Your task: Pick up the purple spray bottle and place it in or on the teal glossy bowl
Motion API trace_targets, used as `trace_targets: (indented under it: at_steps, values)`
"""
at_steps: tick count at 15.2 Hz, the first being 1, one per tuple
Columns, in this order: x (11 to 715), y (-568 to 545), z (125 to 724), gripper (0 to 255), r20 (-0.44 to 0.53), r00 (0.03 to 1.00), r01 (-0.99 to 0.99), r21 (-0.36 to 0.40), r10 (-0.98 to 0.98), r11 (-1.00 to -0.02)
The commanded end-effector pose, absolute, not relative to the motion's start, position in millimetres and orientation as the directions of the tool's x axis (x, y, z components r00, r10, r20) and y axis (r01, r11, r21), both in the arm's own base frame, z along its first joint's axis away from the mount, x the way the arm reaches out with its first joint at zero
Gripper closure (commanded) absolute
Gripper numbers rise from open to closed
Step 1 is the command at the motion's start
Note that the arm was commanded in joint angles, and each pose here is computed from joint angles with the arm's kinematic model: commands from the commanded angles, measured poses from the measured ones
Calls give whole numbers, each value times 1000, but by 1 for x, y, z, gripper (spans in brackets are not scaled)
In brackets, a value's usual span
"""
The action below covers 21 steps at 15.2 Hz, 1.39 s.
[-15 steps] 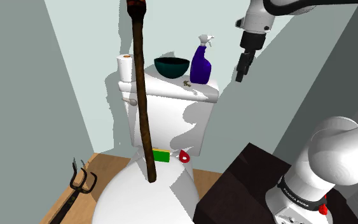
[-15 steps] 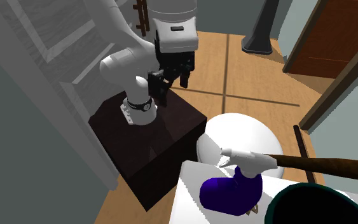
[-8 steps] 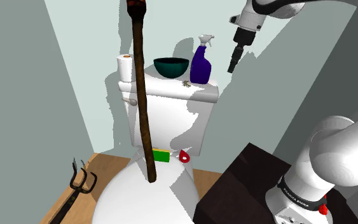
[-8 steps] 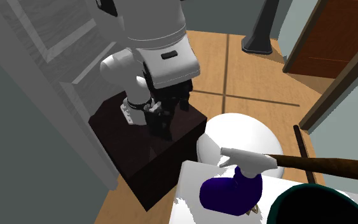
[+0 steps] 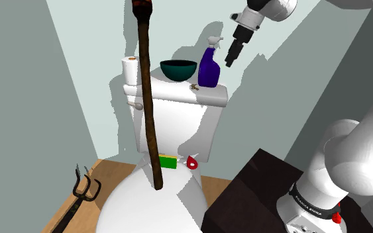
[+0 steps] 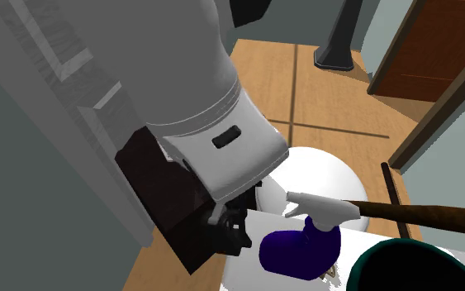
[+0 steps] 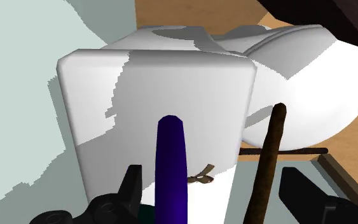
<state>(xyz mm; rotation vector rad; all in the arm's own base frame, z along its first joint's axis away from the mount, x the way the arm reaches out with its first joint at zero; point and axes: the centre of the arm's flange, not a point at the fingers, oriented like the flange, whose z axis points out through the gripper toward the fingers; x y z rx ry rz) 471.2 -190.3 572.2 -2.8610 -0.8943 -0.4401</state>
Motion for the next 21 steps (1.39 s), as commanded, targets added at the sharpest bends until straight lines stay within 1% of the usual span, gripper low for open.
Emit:
trace_targets:
  at_steps: [1, 10, 17, 18, 21]
  values:
    - [494, -203, 575, 0, 348, 739, 620, -12, 578, -785]
    - [510, -196, 538, 0, 356, 729, 629, -11, 585, -777]
    - [510, -196, 538, 0, 356, 729, 629, -11, 585, -777]
    - [510, -196, 538, 255, 356, 729, 629, -11, 585, -777]
    - [510, -196, 538, 255, 356, 729, 629, -11, 585, -777]
